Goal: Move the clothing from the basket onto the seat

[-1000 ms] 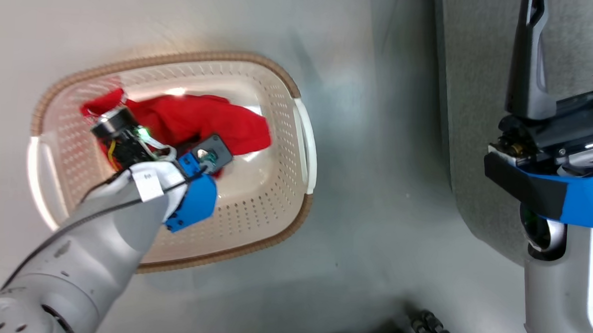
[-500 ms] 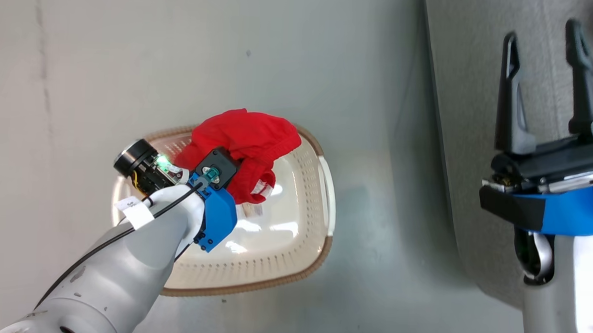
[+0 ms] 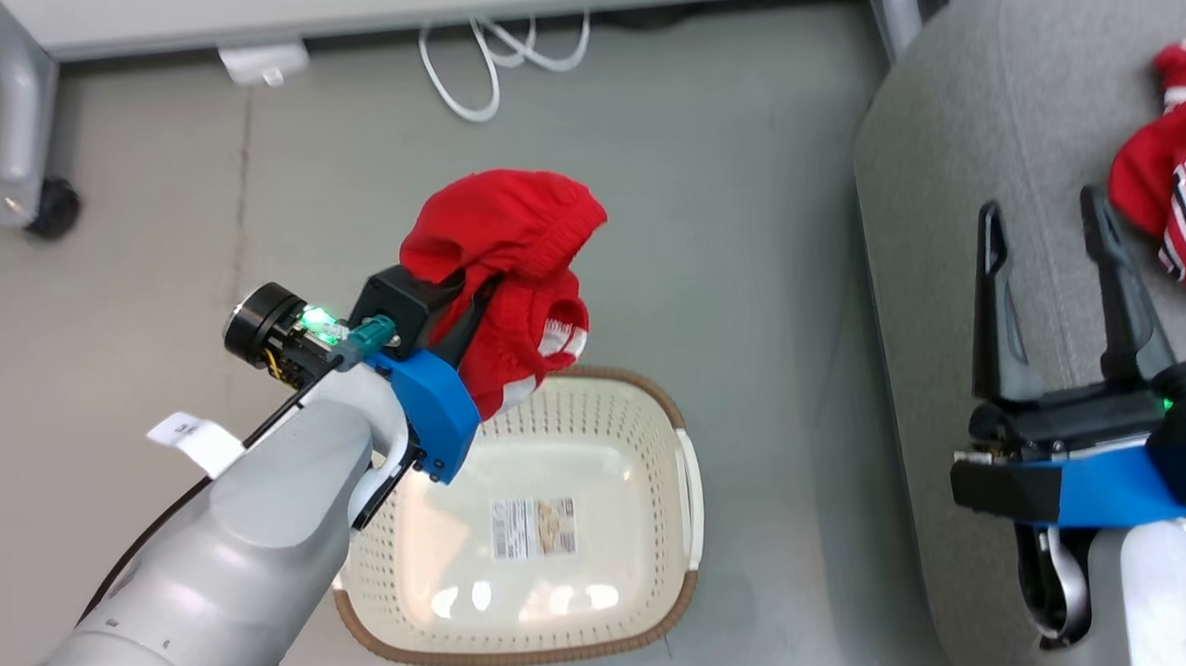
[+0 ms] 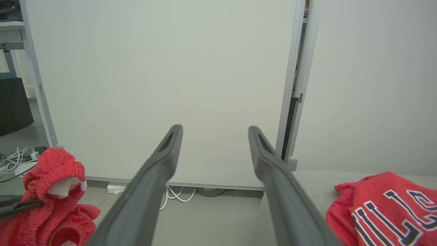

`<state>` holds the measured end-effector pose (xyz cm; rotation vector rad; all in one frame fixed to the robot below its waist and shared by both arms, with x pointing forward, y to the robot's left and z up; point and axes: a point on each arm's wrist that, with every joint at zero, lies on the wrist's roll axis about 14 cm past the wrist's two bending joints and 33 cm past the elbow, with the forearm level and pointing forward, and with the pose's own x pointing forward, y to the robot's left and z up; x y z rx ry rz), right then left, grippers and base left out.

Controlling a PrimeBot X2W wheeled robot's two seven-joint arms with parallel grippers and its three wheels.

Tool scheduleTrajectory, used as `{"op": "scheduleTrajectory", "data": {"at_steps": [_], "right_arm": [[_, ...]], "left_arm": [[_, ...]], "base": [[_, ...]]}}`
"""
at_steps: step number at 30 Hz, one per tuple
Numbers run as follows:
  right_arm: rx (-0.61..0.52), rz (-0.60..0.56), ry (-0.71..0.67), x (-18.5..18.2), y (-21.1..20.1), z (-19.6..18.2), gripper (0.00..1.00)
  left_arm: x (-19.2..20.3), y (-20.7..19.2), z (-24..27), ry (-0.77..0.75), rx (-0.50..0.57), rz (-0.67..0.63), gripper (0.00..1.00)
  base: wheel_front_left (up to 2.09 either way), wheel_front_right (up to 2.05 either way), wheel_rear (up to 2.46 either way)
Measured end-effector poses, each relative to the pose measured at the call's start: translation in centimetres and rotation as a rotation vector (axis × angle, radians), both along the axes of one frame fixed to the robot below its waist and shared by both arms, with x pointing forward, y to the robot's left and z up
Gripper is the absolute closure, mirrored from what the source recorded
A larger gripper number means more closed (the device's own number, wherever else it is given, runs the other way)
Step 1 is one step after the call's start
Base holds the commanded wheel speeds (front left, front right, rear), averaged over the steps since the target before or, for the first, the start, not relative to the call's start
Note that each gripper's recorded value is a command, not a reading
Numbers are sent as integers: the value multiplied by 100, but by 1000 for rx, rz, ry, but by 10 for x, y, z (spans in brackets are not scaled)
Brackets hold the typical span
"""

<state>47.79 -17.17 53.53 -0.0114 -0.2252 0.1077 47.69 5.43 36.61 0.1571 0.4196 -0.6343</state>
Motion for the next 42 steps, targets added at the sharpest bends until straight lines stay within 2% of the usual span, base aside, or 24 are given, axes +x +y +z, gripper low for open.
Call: {"op": "scheduleTrajectory", "data": {"at_steps": [11,18,24,34,38,42], "right_arm": [[24,15,-35,-37,6,25,0],[37,24,-47,-55,9,32,0],[51,40,-50,-65,15,35,0],[61,70,-56,-67,26,37,0],[54,125,-75,-65,44,44,0],[25,239,-111,-63,77,55,0]], "left_arm": [[1,6,107,-244,-168,90,100],[-16,1,149,-346,-242,92,100],[-34,-5,170,-404,-295,92,100],[-49,-7,183,-451,-318,85,100],[-49,-6,185,-459,-321,83,100],[-47,-5,182,-454,-321,85,100]], "base": [[0,0,0],[0,0,0],[0,0,0],[0,0,0],[0,0,0],[0,0,0]]}}
